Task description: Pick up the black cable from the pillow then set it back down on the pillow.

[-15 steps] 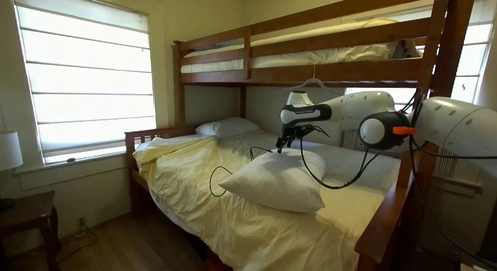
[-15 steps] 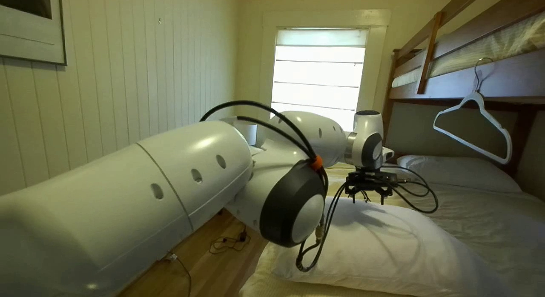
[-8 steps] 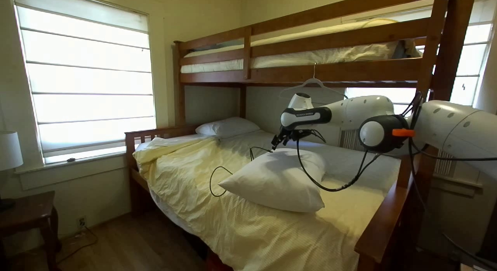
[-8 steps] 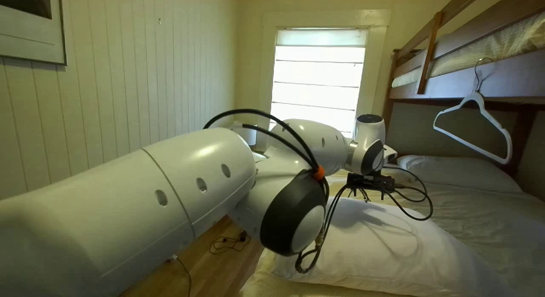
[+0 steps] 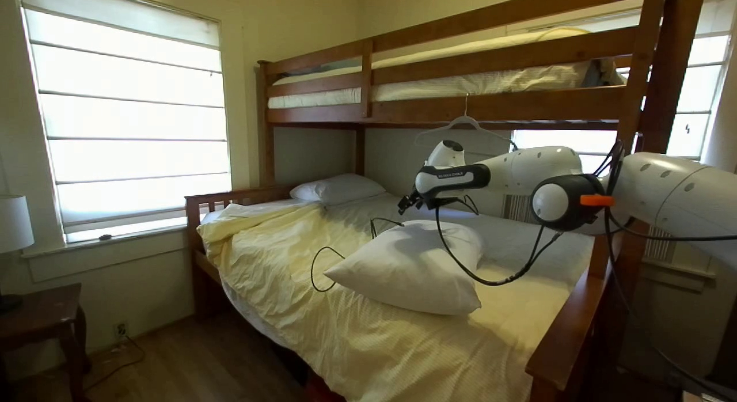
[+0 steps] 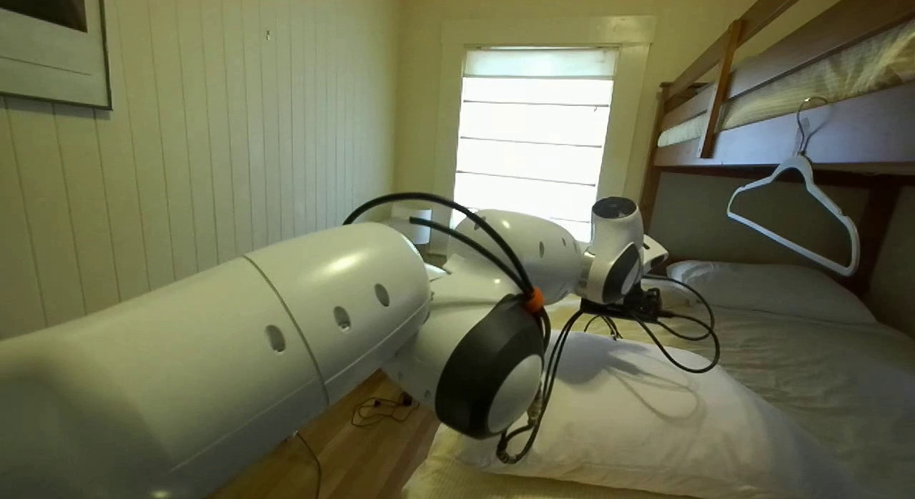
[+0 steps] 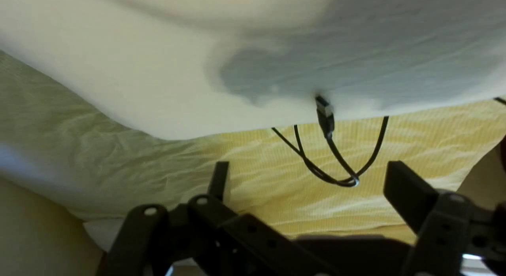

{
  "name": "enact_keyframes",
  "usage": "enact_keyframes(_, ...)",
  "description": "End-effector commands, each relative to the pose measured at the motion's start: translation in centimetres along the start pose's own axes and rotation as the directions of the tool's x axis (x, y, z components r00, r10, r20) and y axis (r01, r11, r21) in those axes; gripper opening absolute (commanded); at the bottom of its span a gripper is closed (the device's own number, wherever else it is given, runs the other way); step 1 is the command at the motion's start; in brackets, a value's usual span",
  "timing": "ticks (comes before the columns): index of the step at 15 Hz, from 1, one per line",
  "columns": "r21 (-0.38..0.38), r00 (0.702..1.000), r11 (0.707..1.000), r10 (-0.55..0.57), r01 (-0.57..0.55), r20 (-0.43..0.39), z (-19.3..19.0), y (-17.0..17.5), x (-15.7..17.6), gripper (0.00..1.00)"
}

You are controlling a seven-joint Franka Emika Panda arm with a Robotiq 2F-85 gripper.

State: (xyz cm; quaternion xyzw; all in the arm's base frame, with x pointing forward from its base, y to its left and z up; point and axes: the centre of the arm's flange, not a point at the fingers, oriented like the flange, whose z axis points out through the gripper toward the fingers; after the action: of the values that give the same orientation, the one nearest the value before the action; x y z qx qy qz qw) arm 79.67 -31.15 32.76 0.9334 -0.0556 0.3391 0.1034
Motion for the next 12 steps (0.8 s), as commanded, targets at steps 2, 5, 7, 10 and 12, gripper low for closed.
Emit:
enact_keyframes(2,0.023,0.988,0.993,0.119,-0.117,-0.1,3.6,-1.4,0.9,1.0)
enact_keyframes(5,0.047,0.98,0.986,0.162,-0.158,-0.115,5.9,-2.2,0.6,1.0)
enact_keyframes(7,0.042,0.978,0.985,0.173,-0.169,-0.118,7.0,-2.5,0.1,1.0)
enact_keyframes(10,0.028,0.975,0.98,0.197,-0.195,-0.102,8.2,-2.6,-0.6,1.0)
enact_keyframes(12,0.015,0.973,0.976,0.216,-0.216,-0.086,8.6,-2.6,-0.9,0.81)
